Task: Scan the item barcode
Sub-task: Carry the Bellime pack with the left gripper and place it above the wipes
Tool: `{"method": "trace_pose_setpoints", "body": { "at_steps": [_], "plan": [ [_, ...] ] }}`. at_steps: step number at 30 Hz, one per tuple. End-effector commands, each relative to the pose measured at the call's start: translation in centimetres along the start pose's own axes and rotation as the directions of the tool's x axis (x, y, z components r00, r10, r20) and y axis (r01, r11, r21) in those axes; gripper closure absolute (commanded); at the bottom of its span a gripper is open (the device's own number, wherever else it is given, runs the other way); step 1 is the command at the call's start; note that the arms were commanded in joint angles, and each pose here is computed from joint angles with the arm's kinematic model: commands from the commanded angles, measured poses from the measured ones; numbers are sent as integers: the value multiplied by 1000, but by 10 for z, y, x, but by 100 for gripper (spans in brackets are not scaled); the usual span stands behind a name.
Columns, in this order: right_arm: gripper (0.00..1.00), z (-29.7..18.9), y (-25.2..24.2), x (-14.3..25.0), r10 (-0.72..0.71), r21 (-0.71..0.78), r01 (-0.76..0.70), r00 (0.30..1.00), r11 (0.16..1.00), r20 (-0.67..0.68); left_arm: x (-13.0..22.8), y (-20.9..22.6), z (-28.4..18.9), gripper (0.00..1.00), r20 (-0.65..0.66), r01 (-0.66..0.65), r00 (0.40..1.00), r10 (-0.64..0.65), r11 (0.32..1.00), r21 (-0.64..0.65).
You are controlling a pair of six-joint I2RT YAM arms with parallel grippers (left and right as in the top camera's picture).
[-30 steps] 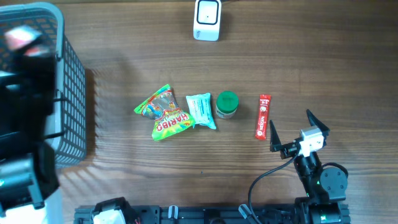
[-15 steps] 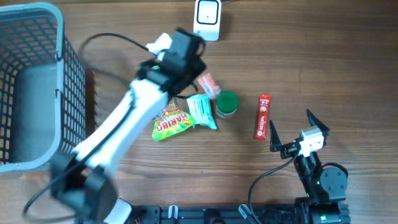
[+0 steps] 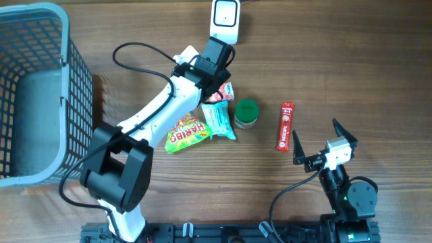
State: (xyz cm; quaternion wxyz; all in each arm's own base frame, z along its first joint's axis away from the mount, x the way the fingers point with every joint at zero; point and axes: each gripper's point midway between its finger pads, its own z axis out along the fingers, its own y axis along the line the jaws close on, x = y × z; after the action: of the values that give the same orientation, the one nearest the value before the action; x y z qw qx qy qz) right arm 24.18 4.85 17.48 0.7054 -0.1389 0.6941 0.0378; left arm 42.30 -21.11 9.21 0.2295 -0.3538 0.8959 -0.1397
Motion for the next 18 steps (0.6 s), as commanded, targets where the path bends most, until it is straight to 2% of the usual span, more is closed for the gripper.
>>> {"method": "trace_pose_setpoints", "body": {
  "at_steps": [1, 3, 5, 6, 7, 8, 14, 16, 18],
  "plan": [
    [0, 0, -2, -1, -12, 14, 12, 1000, 1000, 5, -19, 5, -7, 36, 81, 3, 997, -1, 1000, -23],
    [0, 0, -2, -1, -12, 14, 12, 1000, 1000, 5, -45, 2, -32, 31, 207, -5, 978, 8, 1000, -16],
    [0, 0, -2, -1, -12, 14, 12, 1000, 1000, 5, -81, -3, -77, 20, 372, -28, 928, 26, 1000, 2],
    [0, 0, -2, -1, -12, 14, 12, 1000, 1000, 5, -99, -6, -103, 15, 455, -39, 890, 31, 999, 7],
    [0, 0, -2, -1, -12, 14, 12, 1000, 1000, 5, -116, -8, -132, 4, 533, -52, 845, 37, 999, 13],
    [0, 0, -2, -1, -12, 14, 12, 1000, 1000, 5, -132, -11, -162, 0, 607, -72, 794, 48, 997, 16],
    [0, 0, -2, -1, -12, 14, 12, 1000, 1000, 5, -207, -11, -346, 0, 889, -180, 455, 52, 983, 35],
    [0, 0, -2, -1, -12, 14, 12, 1000, 1000, 5, -217, -4, -379, 0, 921, -197, 385, 61, 980, 18],
    [0, 0, -2, -1, -12, 14, 12, 1000, 1000, 5, -229, 12, -413, 0, 947, -195, 302, 110, 979, -52]
  ]
}}
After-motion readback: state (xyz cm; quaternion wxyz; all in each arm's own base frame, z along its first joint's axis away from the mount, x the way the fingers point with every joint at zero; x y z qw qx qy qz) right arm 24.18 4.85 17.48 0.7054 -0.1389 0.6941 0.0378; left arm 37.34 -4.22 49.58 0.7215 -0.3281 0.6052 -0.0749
